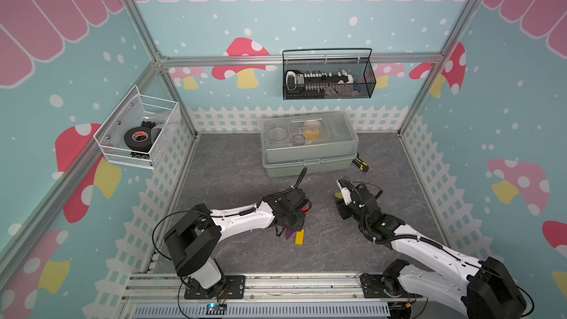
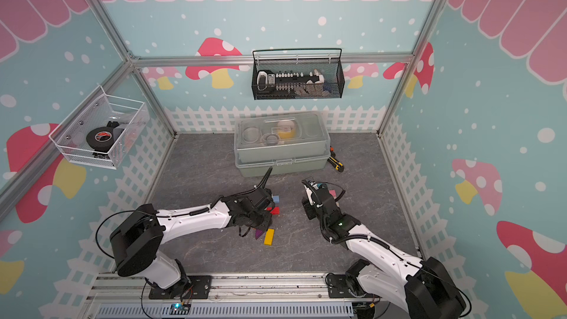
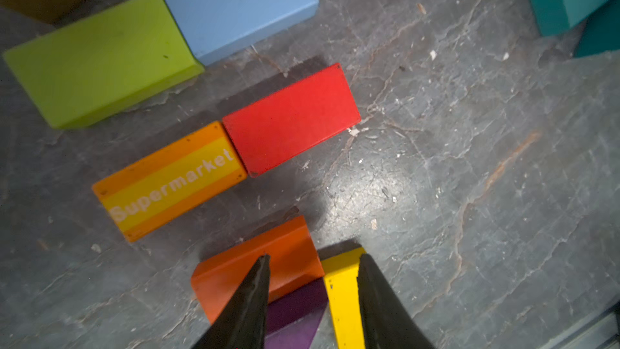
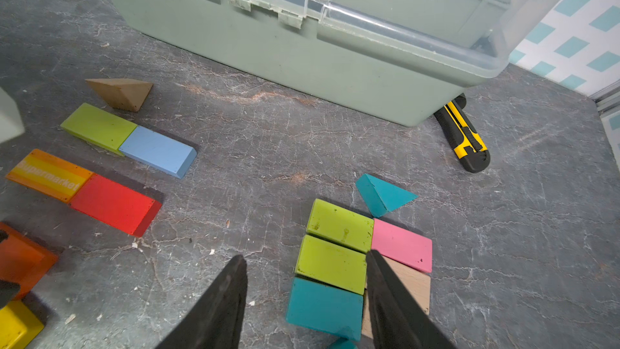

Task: Assemble a piece of candy with building blocks
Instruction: Move the building block to the center of the board, then pick up the building block from the center of the board.

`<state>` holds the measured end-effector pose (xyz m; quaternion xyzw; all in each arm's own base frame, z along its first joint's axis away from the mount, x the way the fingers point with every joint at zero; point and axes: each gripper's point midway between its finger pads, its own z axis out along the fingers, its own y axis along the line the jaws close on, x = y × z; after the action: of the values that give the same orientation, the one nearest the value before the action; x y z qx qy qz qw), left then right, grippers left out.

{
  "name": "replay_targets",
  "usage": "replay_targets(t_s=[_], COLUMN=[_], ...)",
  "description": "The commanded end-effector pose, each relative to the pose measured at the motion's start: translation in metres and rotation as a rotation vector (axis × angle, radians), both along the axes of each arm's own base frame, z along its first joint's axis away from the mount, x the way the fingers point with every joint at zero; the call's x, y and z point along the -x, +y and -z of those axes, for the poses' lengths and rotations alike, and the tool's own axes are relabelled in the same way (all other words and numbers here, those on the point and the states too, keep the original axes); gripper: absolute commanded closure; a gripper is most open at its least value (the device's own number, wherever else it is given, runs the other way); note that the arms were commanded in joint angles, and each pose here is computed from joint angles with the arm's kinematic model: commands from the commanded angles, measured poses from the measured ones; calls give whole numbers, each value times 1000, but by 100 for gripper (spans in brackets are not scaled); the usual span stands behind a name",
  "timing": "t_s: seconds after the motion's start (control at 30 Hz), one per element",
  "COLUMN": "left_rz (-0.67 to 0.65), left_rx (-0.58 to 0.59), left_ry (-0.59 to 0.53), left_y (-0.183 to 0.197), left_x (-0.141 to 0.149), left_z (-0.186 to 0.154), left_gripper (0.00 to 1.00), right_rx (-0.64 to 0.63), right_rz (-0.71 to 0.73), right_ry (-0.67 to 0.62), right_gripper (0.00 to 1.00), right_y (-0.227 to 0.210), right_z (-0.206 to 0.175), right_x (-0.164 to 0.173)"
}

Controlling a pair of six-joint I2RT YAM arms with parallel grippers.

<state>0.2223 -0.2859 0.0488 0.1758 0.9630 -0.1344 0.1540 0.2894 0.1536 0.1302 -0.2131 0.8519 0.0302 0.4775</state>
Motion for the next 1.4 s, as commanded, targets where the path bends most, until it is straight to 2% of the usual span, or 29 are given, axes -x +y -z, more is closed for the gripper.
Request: replay_targets(t_s=[0.0,0.27,0.83,1.13,1.23,1.37], left_rz=[16,51,112,202,192,102], left_rx=[32,22,55,81,107,124], left_ry=[-6,51,95,132,120,52], left_y=[-11,-5,16,12,14,28], left_x=[2,21,65,88,90,81], left_z=[-5,13,11,14,5,-13], left_gripper=[58,60,63,63,63,59], right_rx=[-26,-7,12,6,-14,-74], right_rz=[28,7,-23,-48,-97,-99], right_ry=[-5,18,65,99,147,300], right_gripper=[43,43,43,43,41,38], right_y=[-2,2,10,16,25,34], right_z=[1,7,19,22,22,27], right_x=[-3,-4,-5,-3,3,18])
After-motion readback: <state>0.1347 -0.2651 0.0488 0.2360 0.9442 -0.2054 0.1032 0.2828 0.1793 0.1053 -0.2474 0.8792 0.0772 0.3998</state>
